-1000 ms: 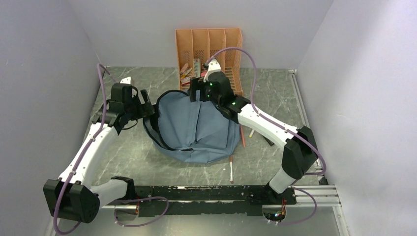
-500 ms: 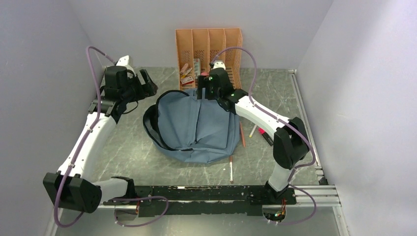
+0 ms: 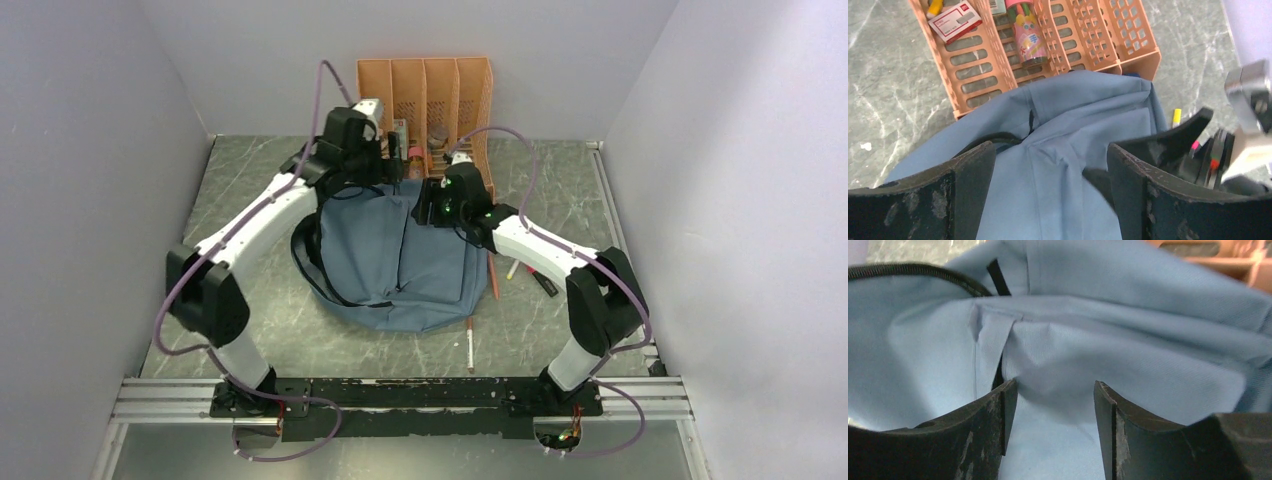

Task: Pack the student bag
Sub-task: Zip the student bag at the center of the board.

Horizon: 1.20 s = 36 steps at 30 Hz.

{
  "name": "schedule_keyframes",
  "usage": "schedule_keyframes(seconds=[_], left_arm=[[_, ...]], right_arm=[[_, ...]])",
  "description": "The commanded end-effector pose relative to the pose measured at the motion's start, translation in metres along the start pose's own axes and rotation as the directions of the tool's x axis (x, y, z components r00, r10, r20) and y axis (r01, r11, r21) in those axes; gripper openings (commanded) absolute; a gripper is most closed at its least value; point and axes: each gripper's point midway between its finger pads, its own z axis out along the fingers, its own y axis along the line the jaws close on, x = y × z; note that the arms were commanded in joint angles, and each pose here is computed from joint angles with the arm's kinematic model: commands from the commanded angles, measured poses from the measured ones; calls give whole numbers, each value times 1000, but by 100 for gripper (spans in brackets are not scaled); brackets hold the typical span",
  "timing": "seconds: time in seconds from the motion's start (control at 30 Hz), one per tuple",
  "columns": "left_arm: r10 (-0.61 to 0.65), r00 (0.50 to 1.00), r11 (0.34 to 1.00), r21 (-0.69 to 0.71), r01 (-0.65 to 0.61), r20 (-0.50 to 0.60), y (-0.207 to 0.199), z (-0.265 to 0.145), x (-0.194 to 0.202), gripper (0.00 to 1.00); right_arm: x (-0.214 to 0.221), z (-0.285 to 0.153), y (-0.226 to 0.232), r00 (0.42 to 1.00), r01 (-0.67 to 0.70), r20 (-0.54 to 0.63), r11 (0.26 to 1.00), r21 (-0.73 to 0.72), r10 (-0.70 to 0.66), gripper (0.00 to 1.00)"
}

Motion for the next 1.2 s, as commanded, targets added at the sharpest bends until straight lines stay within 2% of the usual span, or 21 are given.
schedule_keyframes(seconds=[0.0, 0.1, 0.27, 0.4, 0.63, 0.87, 1.07, 1.17], left_arm=[[76, 997, 994, -78, -75, 14, -13, 20, -6, 85], [61, 998, 988, -140, -61, 0, -4, 35, 0, 84], [62, 998, 985, -159, -66, -33, -2, 58, 9, 78], [63, 996, 972, -221, -75, -61, 9, 68, 17, 74], [62, 995, 972, -220, -78, -79, 11, 83, 27, 65], [66, 992, 973, -214, -88, -104, 12, 95, 38, 52], [72, 990, 973, -212, -96, -118, 13, 98, 46, 46], [75, 990, 970, -221, -100, -120, 16, 99, 48, 36]], right_arm=[[-7, -11, 22, 998, -26, 56, 991, -131, 34, 59], [-3, -16, 19, 997, -13, 74, 990, -138, 23, 57], [5, -19, 12, 998, 4, 70, 993, -122, 5, 54], [5, -21, 9, 997, 14, 80, 993, -113, -5, 47], [12, -18, 6, 998, 19, 59, 994, -110, -12, 38], [12, -19, 4, 998, 25, 59, 994, -102, -19, 38], [14, -19, 4, 998, 25, 53, 995, -100, -20, 37], [14, -19, 4, 998, 23, 53, 994, -103, -18, 37]])
